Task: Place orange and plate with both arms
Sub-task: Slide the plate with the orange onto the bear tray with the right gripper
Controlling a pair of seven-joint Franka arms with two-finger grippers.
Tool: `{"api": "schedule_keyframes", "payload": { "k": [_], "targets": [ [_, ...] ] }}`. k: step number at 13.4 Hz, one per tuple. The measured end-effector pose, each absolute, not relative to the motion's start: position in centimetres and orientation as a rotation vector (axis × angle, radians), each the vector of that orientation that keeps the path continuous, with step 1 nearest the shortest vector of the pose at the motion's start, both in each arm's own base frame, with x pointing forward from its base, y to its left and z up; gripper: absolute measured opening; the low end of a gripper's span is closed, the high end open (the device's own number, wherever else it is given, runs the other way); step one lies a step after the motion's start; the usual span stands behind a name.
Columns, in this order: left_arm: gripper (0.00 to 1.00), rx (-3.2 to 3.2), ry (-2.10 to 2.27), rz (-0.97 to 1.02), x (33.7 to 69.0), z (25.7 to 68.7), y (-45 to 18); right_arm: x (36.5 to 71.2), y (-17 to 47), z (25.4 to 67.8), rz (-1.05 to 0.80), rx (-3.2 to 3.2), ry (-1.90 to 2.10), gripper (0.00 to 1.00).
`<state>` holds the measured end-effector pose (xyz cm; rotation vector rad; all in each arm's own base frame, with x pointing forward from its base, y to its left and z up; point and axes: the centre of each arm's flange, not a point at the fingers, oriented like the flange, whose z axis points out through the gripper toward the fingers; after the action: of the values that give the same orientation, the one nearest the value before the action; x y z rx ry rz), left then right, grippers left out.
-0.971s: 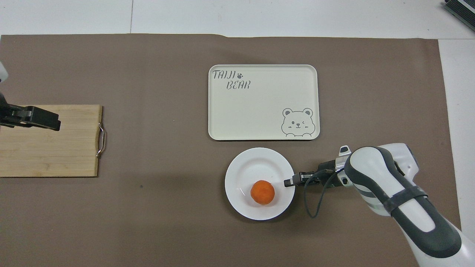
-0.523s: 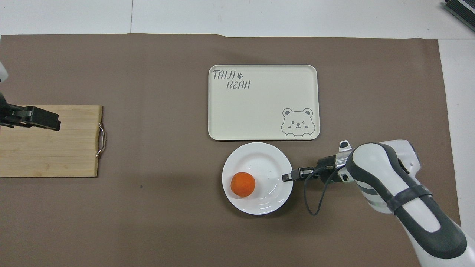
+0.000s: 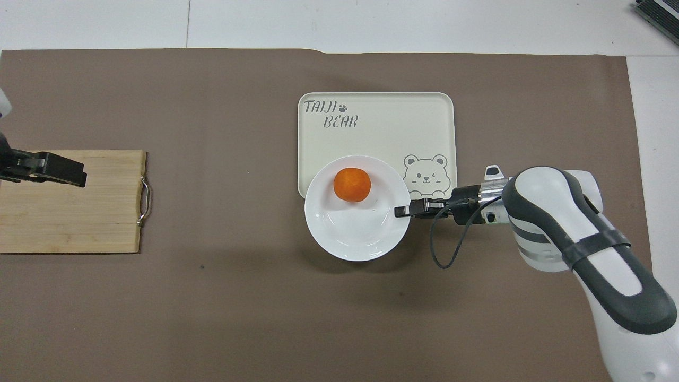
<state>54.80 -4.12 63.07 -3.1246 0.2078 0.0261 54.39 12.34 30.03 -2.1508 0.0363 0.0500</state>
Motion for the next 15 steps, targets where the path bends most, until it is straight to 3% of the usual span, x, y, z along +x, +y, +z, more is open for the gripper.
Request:
{"api": "schedule_keyframes", "payload": {
  "k": [7, 11, 15],
  "targets": [
    [1.00, -3.125, 0.208, 0.026, 54.8, 63.1, -4.1, 63.1, 12.4, 32.6, -0.042, -2.157, 0.224, 0.05],
    [1.00, -3.125, 0.208, 0.026, 54.8, 63.1, -4.1, 65.7, 11.8, 29.9, -0.040, -2.164, 0.252, 0.05],
    [1.00, -3.125, 0.208, 0.026, 54.8, 63.1, -4.1, 66.2, 10.1, 28.8, -0.033, -2.228, 0.226, 0.05]
  ]
}}
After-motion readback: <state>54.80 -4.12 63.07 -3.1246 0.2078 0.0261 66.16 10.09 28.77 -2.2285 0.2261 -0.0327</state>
